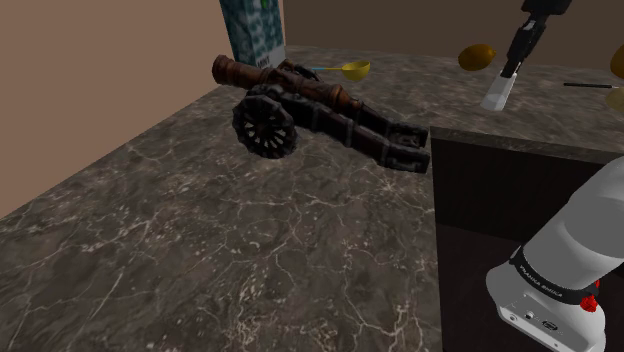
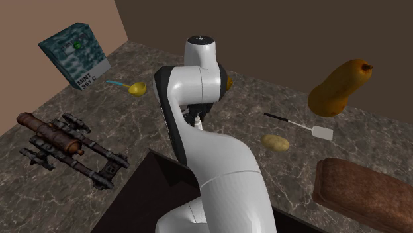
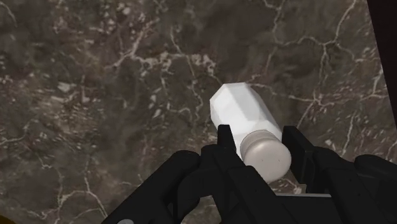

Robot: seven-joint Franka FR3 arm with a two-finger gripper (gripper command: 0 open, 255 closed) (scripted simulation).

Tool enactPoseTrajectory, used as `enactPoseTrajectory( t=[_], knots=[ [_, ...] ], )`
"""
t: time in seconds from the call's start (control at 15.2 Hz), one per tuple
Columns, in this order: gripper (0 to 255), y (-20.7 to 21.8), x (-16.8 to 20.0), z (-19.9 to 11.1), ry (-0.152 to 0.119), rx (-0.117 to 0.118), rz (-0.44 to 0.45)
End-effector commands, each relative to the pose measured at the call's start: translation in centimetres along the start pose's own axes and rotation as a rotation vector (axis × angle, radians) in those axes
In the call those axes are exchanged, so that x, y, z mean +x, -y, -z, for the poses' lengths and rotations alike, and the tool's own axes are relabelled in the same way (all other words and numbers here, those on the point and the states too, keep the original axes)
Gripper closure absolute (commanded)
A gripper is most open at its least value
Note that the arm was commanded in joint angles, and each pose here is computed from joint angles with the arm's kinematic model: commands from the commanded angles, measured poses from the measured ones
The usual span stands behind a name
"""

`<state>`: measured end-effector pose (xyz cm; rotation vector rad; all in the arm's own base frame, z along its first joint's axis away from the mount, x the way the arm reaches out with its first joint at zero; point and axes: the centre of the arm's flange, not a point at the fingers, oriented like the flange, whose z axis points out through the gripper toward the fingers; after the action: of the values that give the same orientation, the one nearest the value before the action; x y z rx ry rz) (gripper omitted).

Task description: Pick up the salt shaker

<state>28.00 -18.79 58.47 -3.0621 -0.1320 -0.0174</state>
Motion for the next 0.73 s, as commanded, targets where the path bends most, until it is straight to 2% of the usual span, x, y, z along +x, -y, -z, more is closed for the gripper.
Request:
enactPoseTrajectory(
  t=[0.0, 0.33, 0.66],
  knots=[
    [255, 0.0, 0.0, -0.1, 0.002, 0.001, 0.0],
    [255, 0.1, 0.1, -0.1, 0.002, 0.001, 0.0],
    [255, 0.3, 0.1, 2.5, 0.002, 0.001, 0.0]
  ],
)
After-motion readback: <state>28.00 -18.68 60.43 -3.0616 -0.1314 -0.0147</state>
